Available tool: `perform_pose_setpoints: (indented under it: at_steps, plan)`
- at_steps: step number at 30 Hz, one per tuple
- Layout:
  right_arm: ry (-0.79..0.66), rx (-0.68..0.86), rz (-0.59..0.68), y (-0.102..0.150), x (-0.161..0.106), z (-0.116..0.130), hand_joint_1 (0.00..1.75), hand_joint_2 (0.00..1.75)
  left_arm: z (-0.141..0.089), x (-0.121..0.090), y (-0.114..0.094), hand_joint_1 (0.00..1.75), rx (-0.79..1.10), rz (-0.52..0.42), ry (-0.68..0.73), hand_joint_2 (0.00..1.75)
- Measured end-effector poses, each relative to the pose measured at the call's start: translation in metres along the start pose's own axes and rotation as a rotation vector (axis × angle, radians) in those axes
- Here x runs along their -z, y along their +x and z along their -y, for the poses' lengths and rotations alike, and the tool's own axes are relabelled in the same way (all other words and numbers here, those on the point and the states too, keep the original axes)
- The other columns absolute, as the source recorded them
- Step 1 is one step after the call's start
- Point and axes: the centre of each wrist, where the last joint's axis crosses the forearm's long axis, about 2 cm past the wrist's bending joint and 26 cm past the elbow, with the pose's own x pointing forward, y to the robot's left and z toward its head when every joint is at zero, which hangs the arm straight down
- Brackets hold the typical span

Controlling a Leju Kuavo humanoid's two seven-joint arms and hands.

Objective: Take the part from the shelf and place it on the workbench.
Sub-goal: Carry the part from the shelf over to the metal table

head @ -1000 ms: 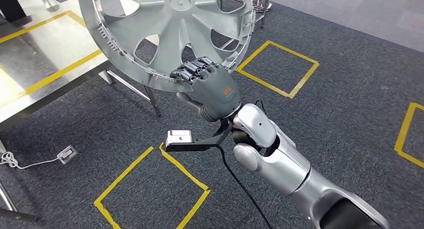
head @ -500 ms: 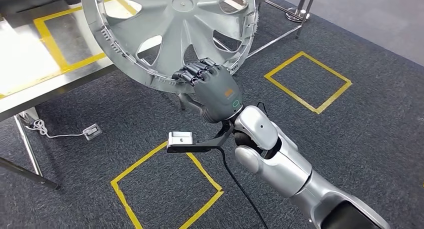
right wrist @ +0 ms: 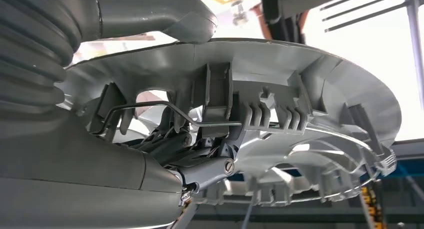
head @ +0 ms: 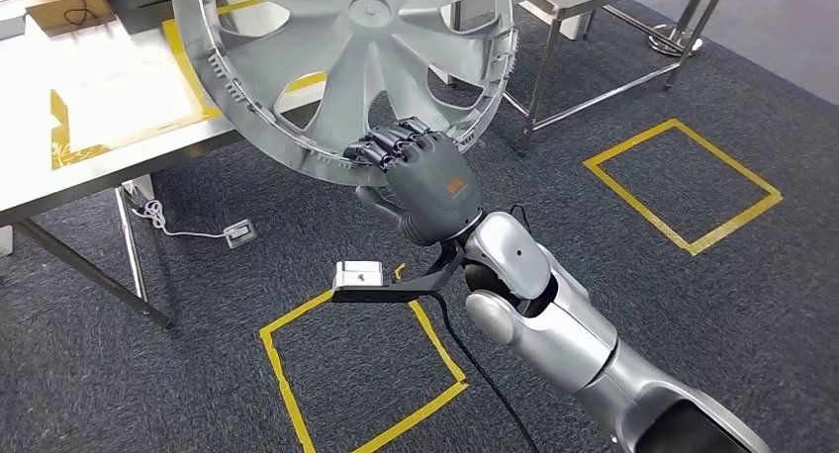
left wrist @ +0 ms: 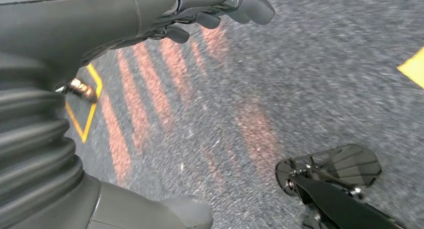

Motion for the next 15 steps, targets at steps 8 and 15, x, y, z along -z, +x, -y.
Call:
perform_pose_setpoints:
  at_steps: [8,15]
  plan:
    - [-0.006,-0.009,0.001,0.0012,-0.0007,0.0010,1.75,1.75,-0.0008,0.0001,-0.0007,0.00,0.000,-0.003,0.005,1.75]
    - [0.003,-0.011,-0.005,0.0018,-0.0027,-0.0001,1.75,1.75,-0.0015,0.0001,0.0016,0.00,-0.001,0.001,0.007,1.75]
